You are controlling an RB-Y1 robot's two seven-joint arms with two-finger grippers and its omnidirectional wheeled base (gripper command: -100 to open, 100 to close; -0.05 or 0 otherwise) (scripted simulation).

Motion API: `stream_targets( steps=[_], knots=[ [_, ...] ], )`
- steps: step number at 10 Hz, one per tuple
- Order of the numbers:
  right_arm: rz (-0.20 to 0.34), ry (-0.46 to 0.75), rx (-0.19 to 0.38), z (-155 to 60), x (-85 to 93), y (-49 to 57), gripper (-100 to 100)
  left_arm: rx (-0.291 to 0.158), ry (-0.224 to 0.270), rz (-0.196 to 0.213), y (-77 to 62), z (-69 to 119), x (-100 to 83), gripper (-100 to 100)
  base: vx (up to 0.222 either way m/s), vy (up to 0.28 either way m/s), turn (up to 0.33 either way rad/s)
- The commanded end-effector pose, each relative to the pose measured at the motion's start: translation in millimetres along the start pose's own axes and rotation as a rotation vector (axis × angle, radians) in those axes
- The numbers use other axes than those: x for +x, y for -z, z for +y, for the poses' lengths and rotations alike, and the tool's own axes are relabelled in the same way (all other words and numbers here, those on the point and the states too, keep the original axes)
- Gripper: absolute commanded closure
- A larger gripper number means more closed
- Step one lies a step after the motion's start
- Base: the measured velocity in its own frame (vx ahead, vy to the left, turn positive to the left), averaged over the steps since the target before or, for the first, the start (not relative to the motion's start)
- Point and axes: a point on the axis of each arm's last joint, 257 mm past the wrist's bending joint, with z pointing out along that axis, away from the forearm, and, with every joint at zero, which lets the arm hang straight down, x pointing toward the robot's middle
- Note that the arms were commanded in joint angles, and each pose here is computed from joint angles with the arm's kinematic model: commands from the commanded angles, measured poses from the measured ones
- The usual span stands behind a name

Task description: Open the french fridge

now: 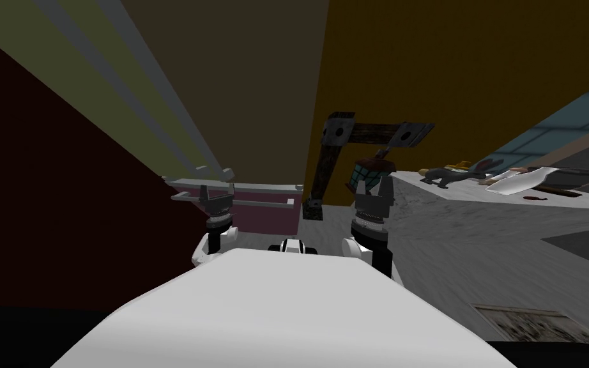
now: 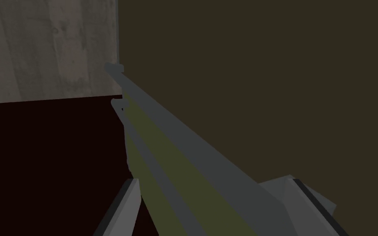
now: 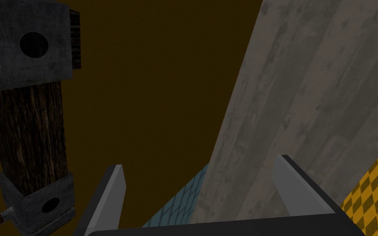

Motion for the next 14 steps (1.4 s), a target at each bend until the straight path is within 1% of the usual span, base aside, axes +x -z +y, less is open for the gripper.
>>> stream_targets(
  steps=[1,2,3,4,5,6,7,9,11,12,13,14],
  knots=[
    [0.000,0.000,0.000,0.0,0.0,0.0,0,0.000,0.055,0.013,-0.1,6.0,9.2,-100,0.077,0.171,-0.159],
    [0.000,0.000,0.000,0.0,0.0,0.0,0,-0.002,0.077,0.019,0.1,8.9,13.0,-100,0.072,0.174,-0.134],
    [0.000,0.000,0.000,0.0,0.0,0.0,0,-0.001,0.108,-0.006,3.7,14.1,17.0,-100,0.087,0.171,-0.111],
    [0.000,0.000,0.000,0.0,0.0,0.0,0,0.001,0.119,-0.020,5.5,15.8,18.3,-100,0.057,0.128,-0.064],
    [0.000,0.000,0.000,0.0,0.0,0.0,0,0.000,0.108,-0.010,4.2,14.4,17.3,-100,0.015,0.047,-0.014],
    [0.000,0.000,0.000,0.0,0.0,0.0,0,0.001,0.115,-0.010,-5.5,14.0,15.7,-100,0.005,0.001,0.016],
    [0.000,0.000,0.000,0.0,0.0,0.0,0,0.001,0.116,-0.011,-8.7,13.8,14.8,-100,0.002,-0.012,0.012],
    [0.000,0.000,0.000,0.0,0.0,0.0,0,0.002,0.119,-0.011,-21.6,12.6,11.7,-100,0.002,-0.016,0.013],
    [0.000,0.000,0.000,0.0,0.0,0.0,0,0.002,0.121,-0.011,-28.1,11.8,10.2,-100,-0.007,-0.020,0.009],
    [0.000,0.000,0.000,0.0,0.0,0.0,0,-0.024,0.122,-0.023,-17.7,19.7,7.6,-100,-0.006,-0.007,0.004],
    [0.000,0.000,0.000,0.0,0.0,0.0,0,0.002,0.121,-0.011,-28.1,11.8,10.2,100,0.001,-0.006,-0.018],
    [0.000,0.000,0.000,0.0,0.0,0.0,0,0.002,0.121,-0.011,-28.1,11.8,10.2,100,0.009,-0.001,-0.006]
  ],
)
